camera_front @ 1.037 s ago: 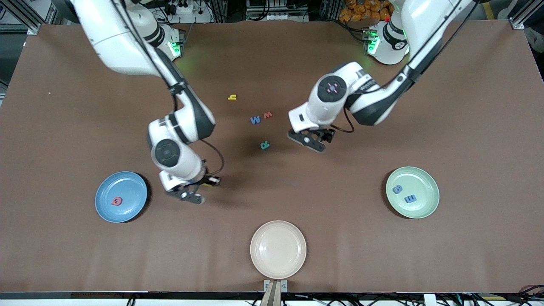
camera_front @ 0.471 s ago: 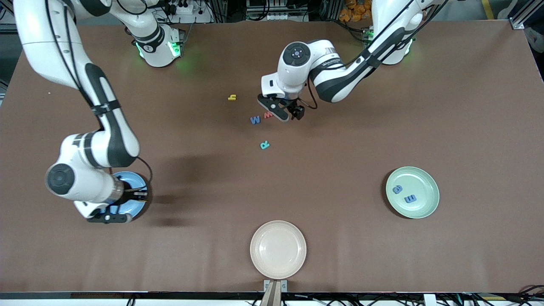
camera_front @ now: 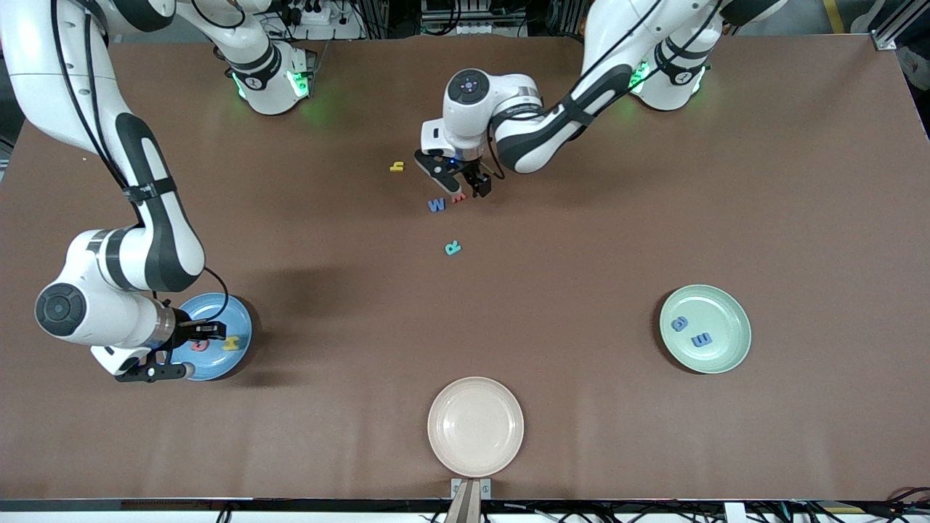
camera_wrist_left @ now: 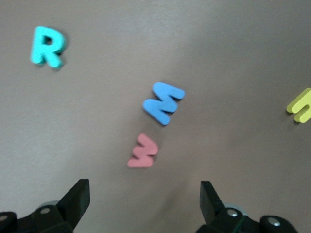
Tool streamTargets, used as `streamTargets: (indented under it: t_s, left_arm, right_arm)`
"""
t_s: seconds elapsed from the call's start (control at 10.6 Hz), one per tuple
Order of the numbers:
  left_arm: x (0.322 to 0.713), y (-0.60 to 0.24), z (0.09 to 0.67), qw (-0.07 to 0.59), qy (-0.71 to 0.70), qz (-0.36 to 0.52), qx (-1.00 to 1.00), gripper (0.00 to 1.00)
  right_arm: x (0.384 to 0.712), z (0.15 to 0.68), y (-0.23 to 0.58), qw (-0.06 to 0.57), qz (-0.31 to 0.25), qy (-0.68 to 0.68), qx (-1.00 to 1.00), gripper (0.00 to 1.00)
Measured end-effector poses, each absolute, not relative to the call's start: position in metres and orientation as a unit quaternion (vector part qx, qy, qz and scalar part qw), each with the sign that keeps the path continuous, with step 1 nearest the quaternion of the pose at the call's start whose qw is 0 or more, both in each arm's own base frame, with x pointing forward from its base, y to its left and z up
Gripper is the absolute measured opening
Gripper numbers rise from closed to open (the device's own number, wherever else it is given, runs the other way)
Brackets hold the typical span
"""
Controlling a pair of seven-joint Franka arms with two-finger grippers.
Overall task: Sort uppercase to blue plate, lowercase to green plate
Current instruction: 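Place the H on the blue plate while the left gripper moves to M, then lower the left gripper onto the pink m while the right gripper withdraws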
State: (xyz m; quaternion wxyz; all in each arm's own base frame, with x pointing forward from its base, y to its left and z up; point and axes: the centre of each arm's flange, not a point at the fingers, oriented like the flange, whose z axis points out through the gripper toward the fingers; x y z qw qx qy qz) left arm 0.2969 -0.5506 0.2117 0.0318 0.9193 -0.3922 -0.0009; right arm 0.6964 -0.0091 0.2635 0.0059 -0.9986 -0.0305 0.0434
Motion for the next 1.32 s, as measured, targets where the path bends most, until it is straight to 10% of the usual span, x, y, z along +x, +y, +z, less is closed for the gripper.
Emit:
streamTargets:
  t_s: [0.28, 1.32]
  left_arm:
    - [0.297, -0.561, 0.197, 0.020, -0.396, 0.003, 0.918, 0.98]
    - [0.294, -0.570, 0.168, 0.001, -0.465, 0.016, 0.885, 0.81]
  right_arm:
    - [0.696, 0.263, -0.005, 0.006, 0.046, -0.032, -0.998, 1.00]
    - [0.692, 0.253, 0.020, 0.004, 0.055, -0.007, -0.998, 1.00]
